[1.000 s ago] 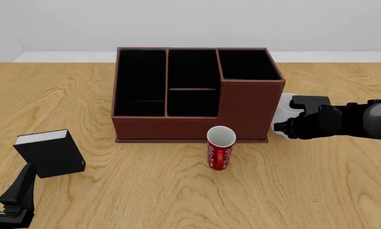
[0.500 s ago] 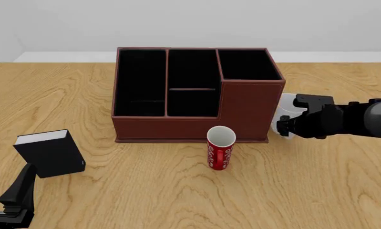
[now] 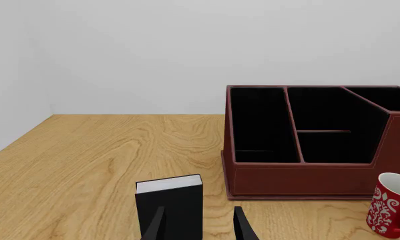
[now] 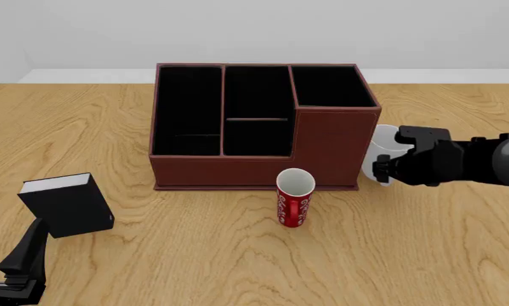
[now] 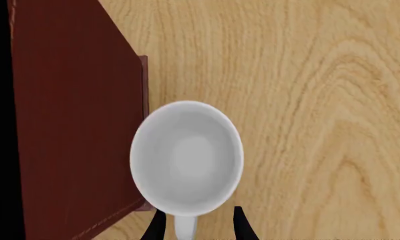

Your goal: Pick up the white mug and place it to the right of the caddy.

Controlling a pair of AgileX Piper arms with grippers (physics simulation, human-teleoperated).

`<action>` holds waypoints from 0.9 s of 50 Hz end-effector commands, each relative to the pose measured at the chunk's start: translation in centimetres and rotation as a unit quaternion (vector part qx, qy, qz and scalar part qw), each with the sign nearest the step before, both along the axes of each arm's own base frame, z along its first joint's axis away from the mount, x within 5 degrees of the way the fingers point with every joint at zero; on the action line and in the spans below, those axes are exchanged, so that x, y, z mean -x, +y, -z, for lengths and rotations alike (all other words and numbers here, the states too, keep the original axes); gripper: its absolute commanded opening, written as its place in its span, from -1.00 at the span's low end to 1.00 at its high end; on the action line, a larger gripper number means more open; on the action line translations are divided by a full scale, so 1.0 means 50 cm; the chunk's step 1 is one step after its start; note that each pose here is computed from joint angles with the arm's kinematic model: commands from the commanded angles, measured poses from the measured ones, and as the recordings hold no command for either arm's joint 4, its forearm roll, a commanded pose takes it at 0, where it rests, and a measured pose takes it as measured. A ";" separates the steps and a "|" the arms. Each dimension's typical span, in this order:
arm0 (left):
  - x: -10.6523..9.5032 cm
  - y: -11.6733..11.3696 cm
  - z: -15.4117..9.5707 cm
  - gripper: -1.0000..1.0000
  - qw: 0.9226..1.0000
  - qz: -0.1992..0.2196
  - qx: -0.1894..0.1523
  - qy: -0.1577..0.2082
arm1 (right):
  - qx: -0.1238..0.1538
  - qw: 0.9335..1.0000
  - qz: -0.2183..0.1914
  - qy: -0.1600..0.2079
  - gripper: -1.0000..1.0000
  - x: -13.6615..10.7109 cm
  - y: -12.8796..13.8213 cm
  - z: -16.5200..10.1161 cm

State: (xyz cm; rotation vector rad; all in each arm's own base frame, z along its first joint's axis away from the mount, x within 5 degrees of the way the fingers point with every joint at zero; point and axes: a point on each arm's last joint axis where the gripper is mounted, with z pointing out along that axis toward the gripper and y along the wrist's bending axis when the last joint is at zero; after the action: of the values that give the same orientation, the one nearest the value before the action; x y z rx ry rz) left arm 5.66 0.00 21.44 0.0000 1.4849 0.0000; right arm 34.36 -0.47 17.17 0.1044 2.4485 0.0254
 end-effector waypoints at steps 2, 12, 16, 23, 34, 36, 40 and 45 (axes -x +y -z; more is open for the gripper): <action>0.000 0.000 0.000 1.00 1.000 0.000 0.000 0.000 | 0.002 1.000 0.000 -0.001 1.00 0.009 -0.003 0.000; 0.000 0.000 0.000 1.00 1.000 0.000 0.000 0.000 | 0.001 1.000 -0.003 -0.004 1.00 0.018 0.004 0.000; 0.000 0.000 0.000 1.00 1.000 0.000 0.000 0.000 | 0.000 1.000 -0.008 -0.005 1.00 0.021 0.011 -0.002; 0.000 0.000 0.000 1.00 1.000 0.000 0.000 0.000 | 0.001 1.000 -0.011 -0.009 1.00 0.026 0.013 -0.011; 0.000 0.000 0.000 1.00 1.000 0.000 0.000 0.000 | 0.005 1.000 -0.009 -0.018 1.00 0.043 0.004 -0.028; 0.000 0.000 0.000 1.00 1.000 0.000 0.000 0.000 | 0.009 1.000 -0.006 -0.021 1.00 0.048 -0.004 -0.032; 0.000 0.000 0.000 1.00 1.000 0.000 0.000 0.000 | 0.012 1.000 -0.004 -0.026 1.00 0.059 -0.011 -0.042; 0.000 0.000 0.000 1.00 1.000 0.000 0.000 0.000 | 0.012 0.999 -0.010 -0.032 1.00 0.070 -0.003 -0.053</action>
State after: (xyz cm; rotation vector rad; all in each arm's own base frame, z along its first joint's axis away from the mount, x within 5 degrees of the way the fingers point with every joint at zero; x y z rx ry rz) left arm 5.66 0.00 21.44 0.0000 1.4849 0.0000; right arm 31.81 -0.57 18.93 0.0781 2.4048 0.0133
